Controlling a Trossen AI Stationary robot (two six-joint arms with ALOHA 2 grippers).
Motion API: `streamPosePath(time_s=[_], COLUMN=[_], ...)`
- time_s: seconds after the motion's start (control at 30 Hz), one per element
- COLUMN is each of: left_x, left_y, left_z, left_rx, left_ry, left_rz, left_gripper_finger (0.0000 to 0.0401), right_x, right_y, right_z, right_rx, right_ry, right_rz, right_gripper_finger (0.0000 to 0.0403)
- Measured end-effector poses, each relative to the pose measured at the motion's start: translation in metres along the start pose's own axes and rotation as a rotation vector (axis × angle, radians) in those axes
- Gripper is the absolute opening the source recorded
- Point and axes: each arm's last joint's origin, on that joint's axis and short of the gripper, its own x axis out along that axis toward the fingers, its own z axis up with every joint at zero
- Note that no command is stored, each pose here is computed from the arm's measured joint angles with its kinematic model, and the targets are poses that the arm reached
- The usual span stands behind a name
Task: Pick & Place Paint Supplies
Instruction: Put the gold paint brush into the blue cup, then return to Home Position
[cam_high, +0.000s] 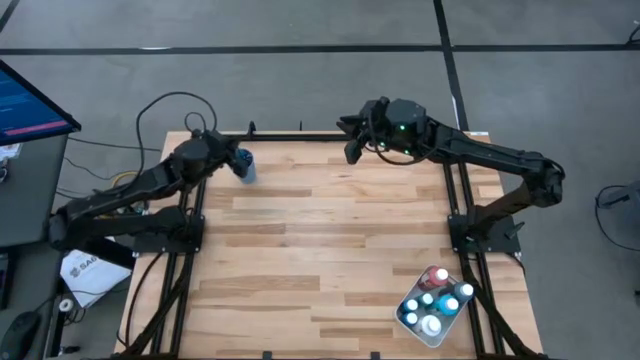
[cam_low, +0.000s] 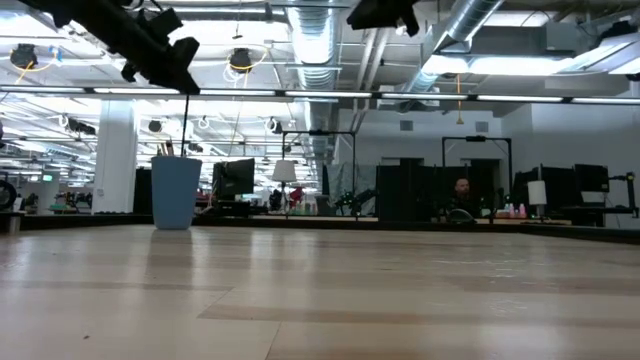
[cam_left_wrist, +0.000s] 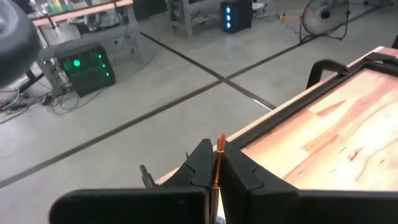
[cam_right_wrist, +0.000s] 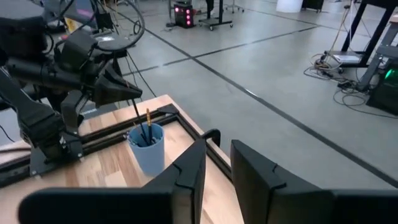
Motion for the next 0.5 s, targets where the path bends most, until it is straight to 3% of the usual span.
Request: streamPosePath(time_s=[0.27,0.5], left_x=[0.006,0.006], left_y=[-0.004,-0.003], left_z=[-0.003,-0.003], left_rx=[-0.002,-0.006], left_ry=[0.035,0.03], left_rz=[-0.033,-0.03], left_gripper_finger=[0.0044,0.0118], right_x=[0.001,-0.019], right_y=[-0.004,-0.012], right_z=[0.0,0.012], right_rx=[0.026,0.033], right_ry=[0.007,-0.051], right_rz=[-0.016,0.009], right_gripper_finger=[0.0073,0.0133])
